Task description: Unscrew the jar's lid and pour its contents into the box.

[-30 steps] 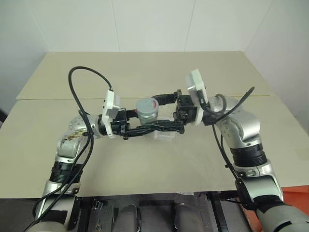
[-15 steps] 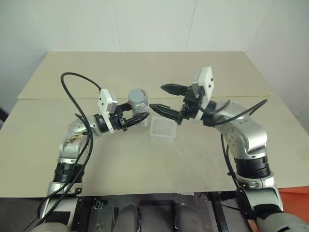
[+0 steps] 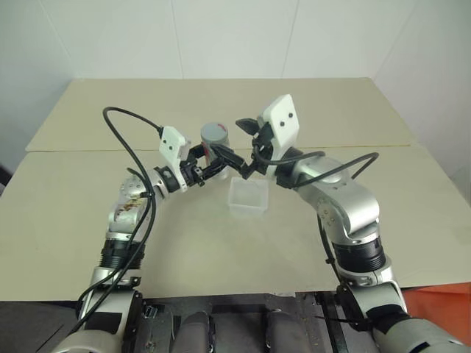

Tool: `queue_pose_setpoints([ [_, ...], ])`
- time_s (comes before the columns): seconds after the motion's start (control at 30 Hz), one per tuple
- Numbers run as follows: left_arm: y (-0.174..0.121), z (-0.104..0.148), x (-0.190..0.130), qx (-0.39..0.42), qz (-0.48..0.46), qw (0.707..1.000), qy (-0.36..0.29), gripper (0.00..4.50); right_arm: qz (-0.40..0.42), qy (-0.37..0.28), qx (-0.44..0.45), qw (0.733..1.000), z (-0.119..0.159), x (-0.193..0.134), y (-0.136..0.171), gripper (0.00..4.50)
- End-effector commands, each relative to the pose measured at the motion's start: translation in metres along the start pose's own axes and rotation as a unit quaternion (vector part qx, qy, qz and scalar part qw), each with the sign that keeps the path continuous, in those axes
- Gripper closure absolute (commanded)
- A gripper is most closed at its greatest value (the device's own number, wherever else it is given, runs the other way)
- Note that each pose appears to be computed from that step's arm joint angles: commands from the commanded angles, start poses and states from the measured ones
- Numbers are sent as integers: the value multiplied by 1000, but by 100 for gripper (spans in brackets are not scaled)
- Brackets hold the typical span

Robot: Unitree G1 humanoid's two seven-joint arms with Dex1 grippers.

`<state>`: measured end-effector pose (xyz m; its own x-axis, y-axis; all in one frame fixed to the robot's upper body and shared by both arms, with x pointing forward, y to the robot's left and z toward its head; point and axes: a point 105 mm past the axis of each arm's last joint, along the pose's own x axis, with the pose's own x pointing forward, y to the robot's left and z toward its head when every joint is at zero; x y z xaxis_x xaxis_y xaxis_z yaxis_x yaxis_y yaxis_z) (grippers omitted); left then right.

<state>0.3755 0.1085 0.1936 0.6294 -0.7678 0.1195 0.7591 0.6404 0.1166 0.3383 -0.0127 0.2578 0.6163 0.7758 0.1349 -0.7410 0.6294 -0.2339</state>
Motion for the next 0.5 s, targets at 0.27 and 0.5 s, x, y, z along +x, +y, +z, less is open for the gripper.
queue_pose_setpoints([
  [0.27,-6,17,8,14,-19,999,-22,184,-29,-12,-20,999,12,15,0,3],
  [0.5,-8,18,8,15,-23,999,-24,184,-46,-7,-6,999,9,23,-5,3],
])
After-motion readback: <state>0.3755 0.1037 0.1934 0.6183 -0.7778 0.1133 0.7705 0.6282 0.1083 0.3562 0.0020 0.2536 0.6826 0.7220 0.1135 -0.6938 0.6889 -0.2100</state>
